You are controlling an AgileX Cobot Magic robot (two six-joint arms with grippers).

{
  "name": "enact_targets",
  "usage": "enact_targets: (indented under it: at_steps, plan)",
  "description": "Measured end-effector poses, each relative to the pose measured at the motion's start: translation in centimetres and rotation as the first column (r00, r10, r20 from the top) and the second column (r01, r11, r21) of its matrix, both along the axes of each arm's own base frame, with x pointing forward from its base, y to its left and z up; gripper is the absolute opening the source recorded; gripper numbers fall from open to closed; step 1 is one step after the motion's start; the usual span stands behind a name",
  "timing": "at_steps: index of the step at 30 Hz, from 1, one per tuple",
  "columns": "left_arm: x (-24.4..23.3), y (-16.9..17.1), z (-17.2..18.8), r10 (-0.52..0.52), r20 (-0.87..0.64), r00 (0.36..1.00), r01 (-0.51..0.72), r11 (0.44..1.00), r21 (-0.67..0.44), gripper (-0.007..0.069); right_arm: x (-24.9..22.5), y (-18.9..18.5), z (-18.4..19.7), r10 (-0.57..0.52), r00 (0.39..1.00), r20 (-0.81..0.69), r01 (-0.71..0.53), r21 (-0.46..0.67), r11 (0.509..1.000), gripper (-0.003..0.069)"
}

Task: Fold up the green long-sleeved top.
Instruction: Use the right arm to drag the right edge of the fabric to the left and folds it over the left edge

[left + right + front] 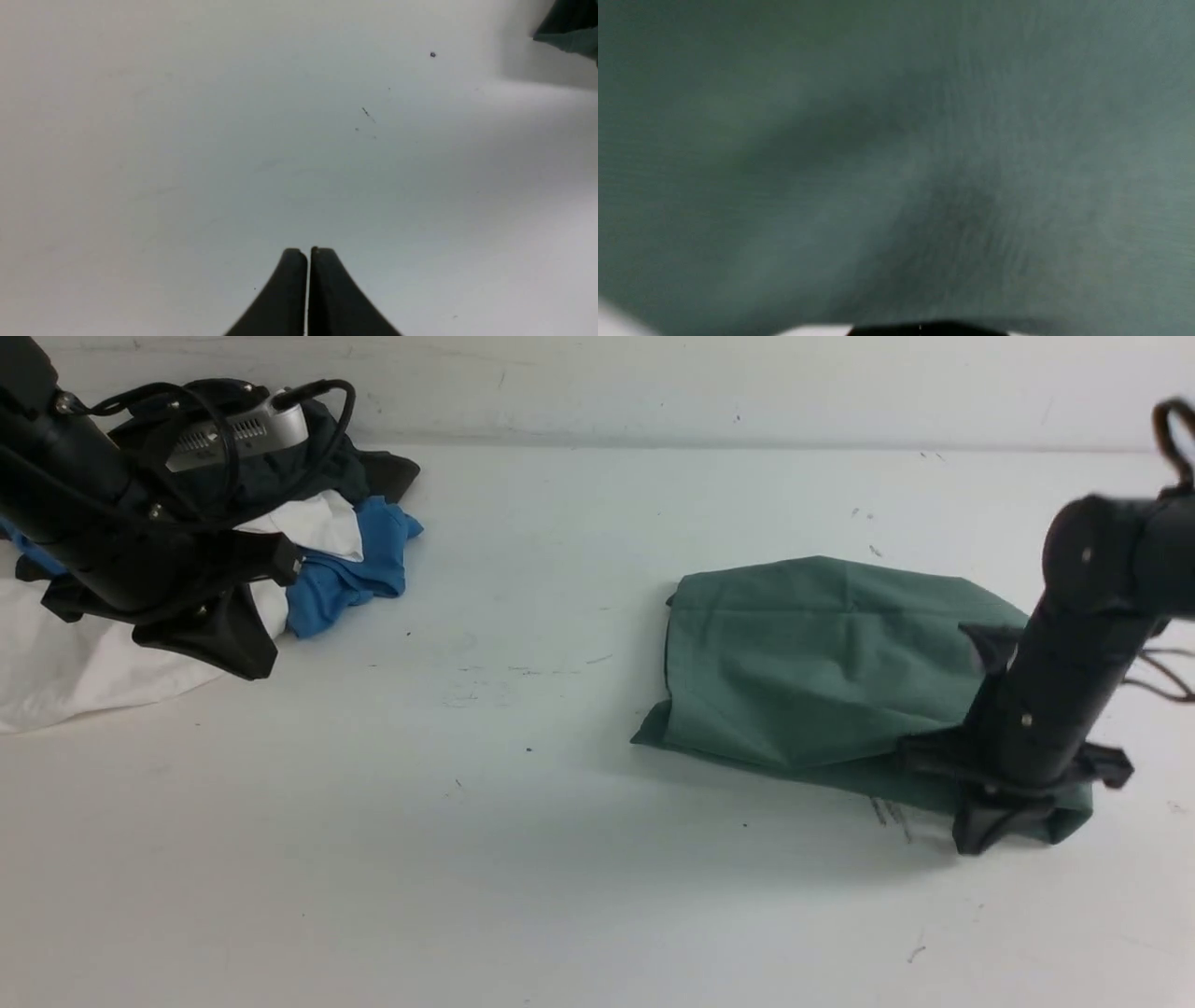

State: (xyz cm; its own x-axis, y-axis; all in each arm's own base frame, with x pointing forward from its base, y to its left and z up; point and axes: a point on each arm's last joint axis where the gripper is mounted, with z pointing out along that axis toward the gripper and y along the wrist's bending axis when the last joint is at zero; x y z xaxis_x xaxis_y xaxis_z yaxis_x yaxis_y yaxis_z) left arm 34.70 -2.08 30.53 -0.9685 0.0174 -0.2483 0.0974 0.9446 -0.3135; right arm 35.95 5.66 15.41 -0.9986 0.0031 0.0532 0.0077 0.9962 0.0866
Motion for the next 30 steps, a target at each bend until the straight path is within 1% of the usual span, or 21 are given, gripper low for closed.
enact_targets:
  at_steps: [2, 5, 6, 7, 8, 9, 10, 12, 14, 17, 19, 20, 21, 25, 26, 27, 30]
  plan:
    - [0.0, 0.0, 0.0, 0.000, 0.000, 1.000, 0.000, 1.000, 0.000, -0.0003, -0.2, -0.1, 0.2, 0.002, 1.000, 0.007, -0.002, -0.003, 1.000, -0.0014]
    - [0.0, 0.0, 0.0, 0.000, 0.000, 1.000, 0.000, 1.000, 0.000, -0.0003, -0.5, -0.4, 2.4, 0.005, 0.999, 0.053, -0.005, 0.002, 1.000, -0.0015]
    - [0.0, 0.0, 0.0, 0.000, 0.000, 1.000, 0.000, 1.000, 0.000, -0.0003, -0.8, -0.5, 3.6, 0.007, 0.998, 0.066, -0.007, 0.005, 1.000, -0.0015]
    - [0.0, 0.0, 0.0, 0.000, 0.000, 1.000, 0.000, 1.000, 0.000, -0.0003, -1.4, -0.8, 6.4, 0.015, 0.993, 0.119, -0.016, 0.010, 1.000, -0.0015]
    - [0.0, 0.0, 0.0, 0.000, 0.000, 1.000, 0.000, 1.000, 0.000, -0.0003, -1.3, -0.8, 6.4, 0.015, 0.993, 0.117, -0.016, 0.010, 1.000, -0.0015]
    - [0.0, 0.0, 0.0, 0.000, 0.000, 1.000, 0.000, 1.000, 0.000, -0.0003, -1.9, -1.2, 9.3, 0.021, 0.982, 0.188, -0.024, 0.012, 1.000, -0.0015]
    - [0.0, 0.0, 0.0, 0.000, 0.000, 1.000, 0.000, 1.000, 0.000, -0.0003, -2.2, -1.4, 10.9, 0.021, 0.972, 0.233, -0.024, 0.012, 1.000, -0.0015]
    - [0.0, 0.0, 0.0, 0.000, 0.000, 1.000, 0.000, 1.000, 0.000, -0.0003, -2.5, -1.7, 13.1, 0.011, 0.951, 0.309, -0.017, 0.016, 1.000, -0.0015]
    - [0.0, 0.0, 0.0, 0.000, 0.000, 1.000, 0.000, 1.000, -0.001, -0.0003, -1.7, -1.8, 14.2, -0.012, 0.912, 0.410, 0.000, 0.029, 1.000, -0.0015]
    - [0.0, 0.0, 0.0, 0.000, 0.000, 1.000, 0.000, 1.000, -0.001, -0.0003, 0.4, -1.4, 12.9, -0.050, 0.868, 0.494, 0.020, 0.066, 0.998, -0.0015]
    - [0.0, 0.0, 0.0, 0.000, -0.001, 1.000, 0.000, 1.000, -0.001, -0.0003, 1.9, -0.9, 10.9, -0.056, 0.866, 0.497, 0.015, 0.086, 0.996, -0.0015]
    - [0.0, 0.0, 0.0, 0.000, -0.001, 1.000, 0.000, 1.000, -0.002, -0.0003, 2.0, -0.8, 10.9, -0.056, 0.866, 0.497, 0.015, 0.086, 0.996, -0.0015]
    - [0.0, 0.0, 0.0, 0.000, -0.001, 1.000, 0.000, 1.000, -0.002, -0.0003, 2.9, -0.1, 8.2, -0.033, 0.889, 0.456, -0.008, 0.087, 0.996, -0.0015]
    - [0.0, 0.0, 0.0, 0.000, -0.001, 1.000, 0.000, 1.000, -0.003, -0.0003, 3.4, 2.1, 2.5, 0.046, 0.953, 0.300, -0.069, 0.069, 0.995, -0.0015]
    - [0.0, 0.0, 0.0, 0.000, -0.001, 1.000, 0.000, 1.000, -0.003, -0.0003, 3.3, 2.1, 2.5, 0.046, 0.954, 0.296, -0.070, 0.069, 0.995, -0.0015]
    - [0.0, 0.0, 0.0, 0.000, -0.001, 1.000, 0.000, 1.000, -0.003, -0.0003, 3.0, 2.9, 1.4, 0.067, 0.965, 0.255, -0.086, 0.067, 0.994, -0.0015]
    - [0.0, 0.0, 0.0, 0.000, -0.001, 1.000, 0.000, 1.000, -0.003, -0.0003, 2.7, 3.4, 1.5, 0.087, 0.968, 0.235, -0.104, 0.059, 0.993, -0.0015]
